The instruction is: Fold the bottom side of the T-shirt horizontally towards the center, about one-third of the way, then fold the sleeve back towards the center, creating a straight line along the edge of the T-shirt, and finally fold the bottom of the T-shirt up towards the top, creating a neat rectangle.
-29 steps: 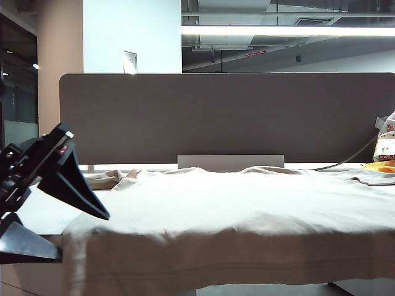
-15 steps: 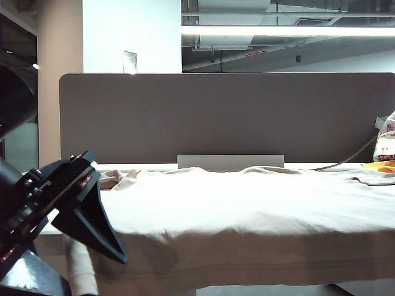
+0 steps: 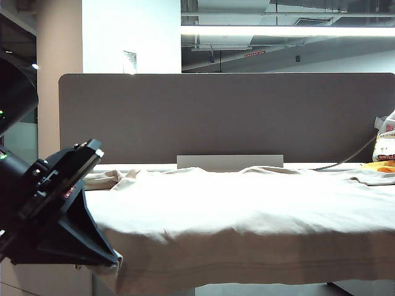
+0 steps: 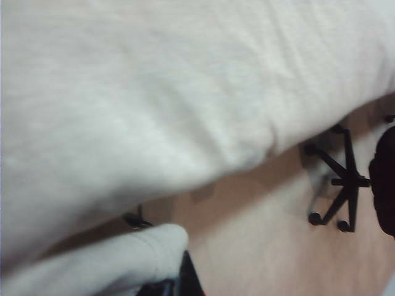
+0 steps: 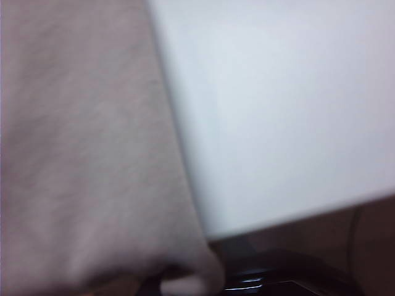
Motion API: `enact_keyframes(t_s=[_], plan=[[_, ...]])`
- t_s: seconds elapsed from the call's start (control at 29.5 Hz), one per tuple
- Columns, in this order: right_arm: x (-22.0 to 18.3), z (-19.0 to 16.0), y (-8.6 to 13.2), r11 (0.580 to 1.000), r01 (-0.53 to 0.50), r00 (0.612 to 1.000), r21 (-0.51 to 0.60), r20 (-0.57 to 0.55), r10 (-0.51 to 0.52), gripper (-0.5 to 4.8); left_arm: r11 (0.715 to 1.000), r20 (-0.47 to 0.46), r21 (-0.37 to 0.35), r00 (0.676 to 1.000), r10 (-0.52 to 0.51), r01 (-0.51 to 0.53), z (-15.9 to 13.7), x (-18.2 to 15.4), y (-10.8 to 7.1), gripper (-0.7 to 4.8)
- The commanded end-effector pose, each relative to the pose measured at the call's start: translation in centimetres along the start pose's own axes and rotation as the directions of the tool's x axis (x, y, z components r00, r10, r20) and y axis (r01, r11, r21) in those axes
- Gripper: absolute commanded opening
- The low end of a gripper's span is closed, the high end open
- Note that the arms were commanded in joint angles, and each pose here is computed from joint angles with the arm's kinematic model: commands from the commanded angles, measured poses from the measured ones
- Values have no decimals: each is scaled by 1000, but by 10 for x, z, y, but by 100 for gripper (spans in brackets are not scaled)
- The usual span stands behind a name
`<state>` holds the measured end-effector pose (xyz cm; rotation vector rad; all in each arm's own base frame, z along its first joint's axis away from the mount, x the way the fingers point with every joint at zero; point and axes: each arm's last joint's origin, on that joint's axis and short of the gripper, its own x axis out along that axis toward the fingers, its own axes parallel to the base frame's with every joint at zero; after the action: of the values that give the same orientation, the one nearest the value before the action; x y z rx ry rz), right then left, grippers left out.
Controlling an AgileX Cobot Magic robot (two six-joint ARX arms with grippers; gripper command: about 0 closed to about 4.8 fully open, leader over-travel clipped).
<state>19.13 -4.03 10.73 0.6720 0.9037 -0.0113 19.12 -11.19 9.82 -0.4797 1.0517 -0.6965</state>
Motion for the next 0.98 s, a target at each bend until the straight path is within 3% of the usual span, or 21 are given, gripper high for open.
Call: enact_keyframes(t_s=[0.03, 0.27, 0.54, 0.75, 0.98], plan=[[-9, 12, 11, 996, -82, 993, -36, 85, 85, -6, 997, 22, 48, 998, -56, 55, 5, -2, -5, -6], [-33, 29, 30, 986, -139, 970, -94, 189, 154, -6, 993, 88, 93, 993, -81, 73, 12, -13, -16, -6], [-46, 47, 47, 972, -188, 951, -139, 220, 216, -6, 985, 107, 170, 993, -54, 36, 18, -21, -24, -6], [-51, 56, 53, 972, -187, 949, -145, 230, 217, -6, 963, 111, 266, 994, 5, -34, 49, -26, -41, -6], [-51, 56, 52, 973, -184, 953, -136, 220, 211, -6, 934, 177, 347, 984, 22, -83, 79, -34, -61, -6]])
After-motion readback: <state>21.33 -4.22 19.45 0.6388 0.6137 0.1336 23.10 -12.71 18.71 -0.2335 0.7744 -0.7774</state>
